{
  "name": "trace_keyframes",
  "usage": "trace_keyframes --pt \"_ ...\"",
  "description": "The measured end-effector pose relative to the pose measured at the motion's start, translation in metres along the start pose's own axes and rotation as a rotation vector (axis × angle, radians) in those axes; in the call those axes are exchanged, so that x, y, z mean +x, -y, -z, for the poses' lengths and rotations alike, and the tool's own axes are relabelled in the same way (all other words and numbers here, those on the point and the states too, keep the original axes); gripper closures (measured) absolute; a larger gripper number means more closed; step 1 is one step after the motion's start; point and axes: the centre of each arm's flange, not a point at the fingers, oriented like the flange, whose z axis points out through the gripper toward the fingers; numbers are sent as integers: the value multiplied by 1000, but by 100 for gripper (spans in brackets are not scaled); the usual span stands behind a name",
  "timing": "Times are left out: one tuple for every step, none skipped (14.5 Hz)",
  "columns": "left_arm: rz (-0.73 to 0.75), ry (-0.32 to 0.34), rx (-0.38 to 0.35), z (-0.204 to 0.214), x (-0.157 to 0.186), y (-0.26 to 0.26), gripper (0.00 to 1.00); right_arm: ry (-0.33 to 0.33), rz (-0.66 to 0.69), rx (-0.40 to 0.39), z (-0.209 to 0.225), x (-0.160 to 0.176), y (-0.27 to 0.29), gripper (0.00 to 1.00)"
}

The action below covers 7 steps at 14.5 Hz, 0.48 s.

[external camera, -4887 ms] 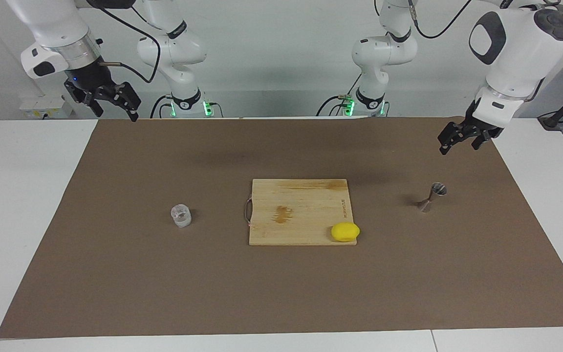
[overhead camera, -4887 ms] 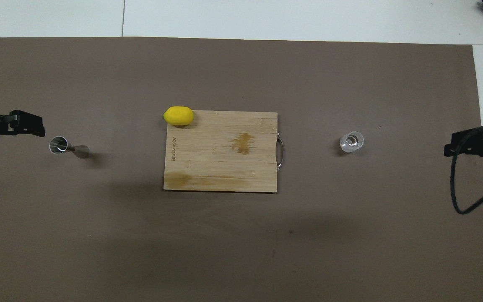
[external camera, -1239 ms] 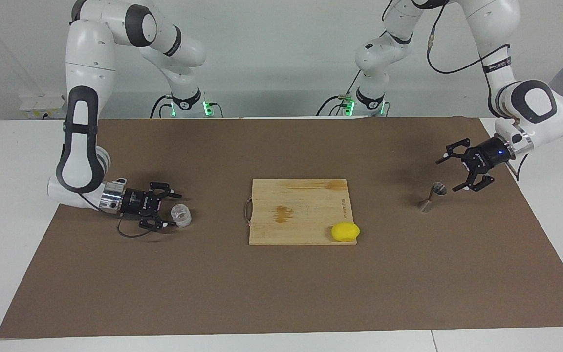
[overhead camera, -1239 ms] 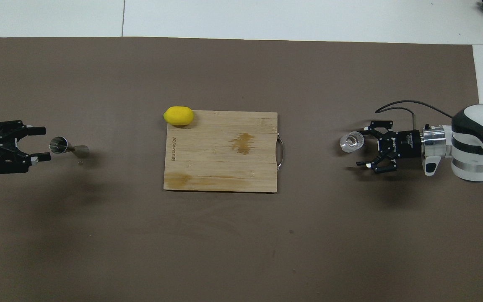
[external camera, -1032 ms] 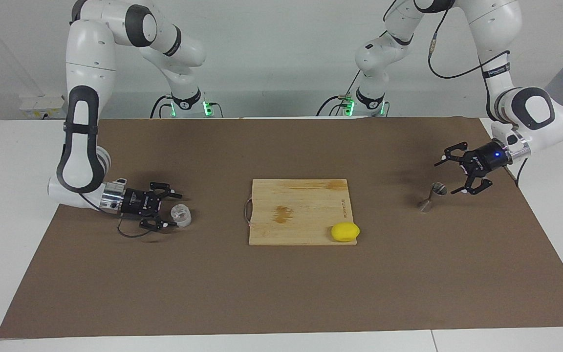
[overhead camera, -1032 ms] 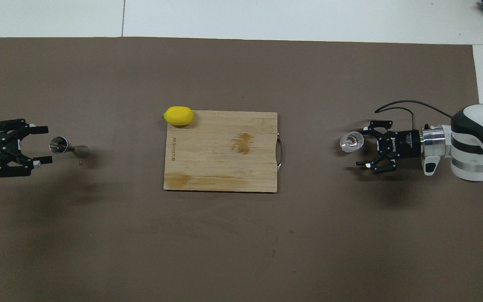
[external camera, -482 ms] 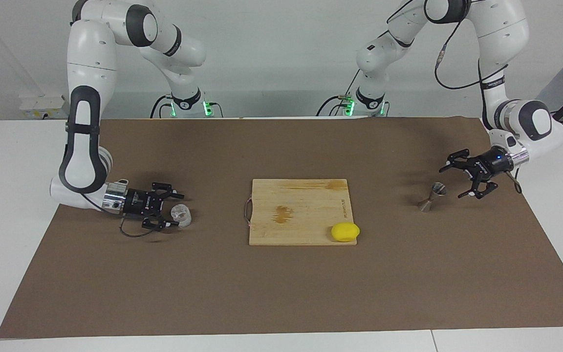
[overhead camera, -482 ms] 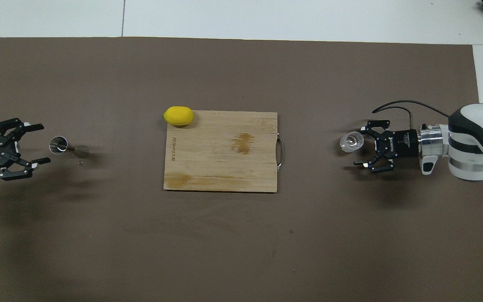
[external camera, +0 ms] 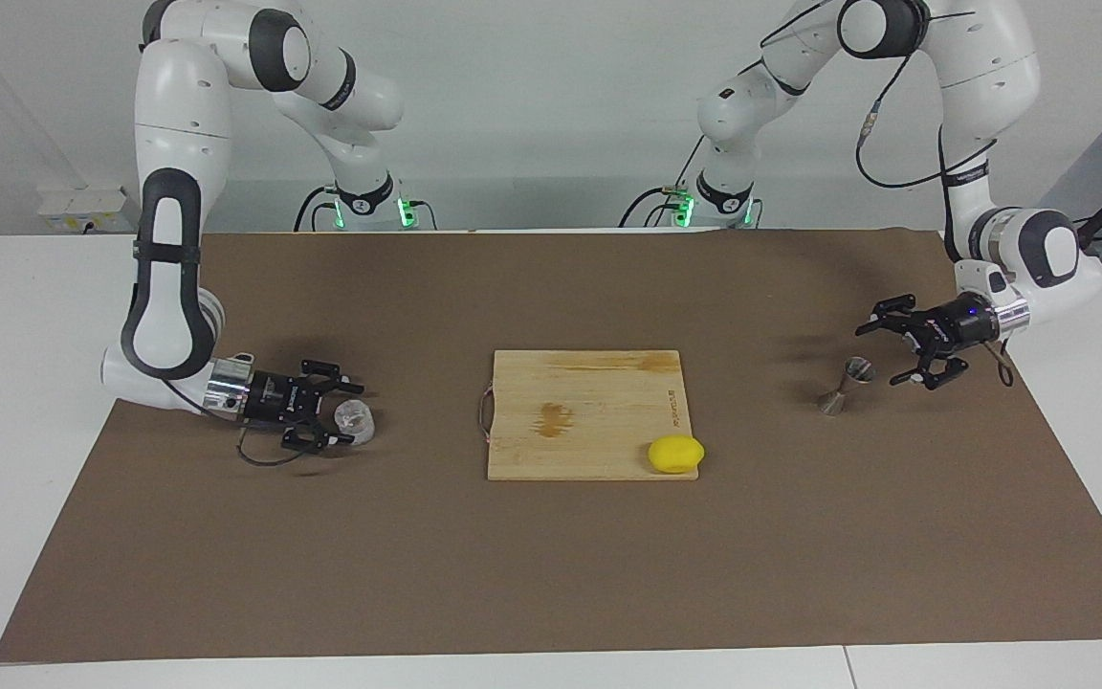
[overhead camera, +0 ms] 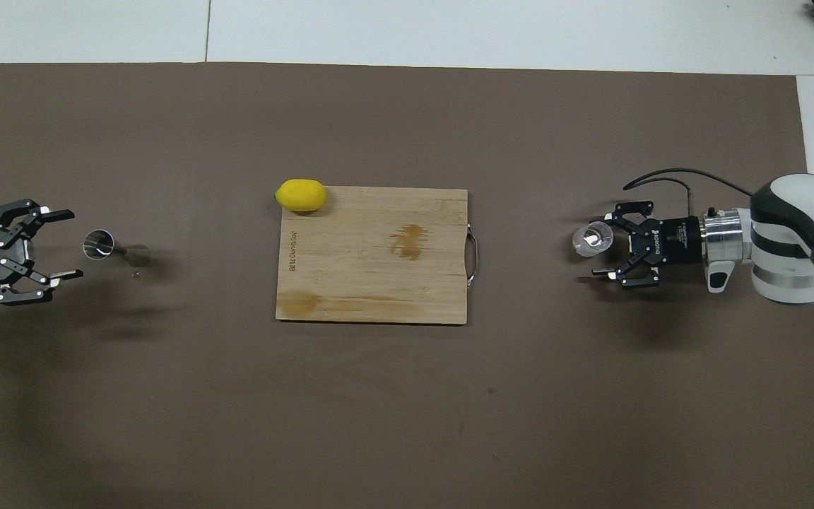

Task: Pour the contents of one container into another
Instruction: 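Close the left gripper on the dark cup and the right gripper on the clear cup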

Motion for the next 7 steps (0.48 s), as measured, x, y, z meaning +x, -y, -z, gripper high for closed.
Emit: trace_keyframes --pt "-24 -8 5 5 -4 -1 0 0 0 0 0 0 0 13" --pt "-52 -17 8 7 -12 -1 0 0 1 0 0 0 0 15" --pt "-70 -31 9 6 -22 -2 0 0 1 0 0 0 0 24" --pt "-73 -46 10 3 -31 -2 0 0 1 0 0 0 0 35" --pt "-72 -58 10 0 -40 -2 0 0 1 1 0 0 0 46" --pt "-65 -67 8 -3 -48 -3 0 0 1 1 0 0 0 49" --pt "-56 -78 8 -5 -54 -3 0 0 1 1 0 0 0 49"
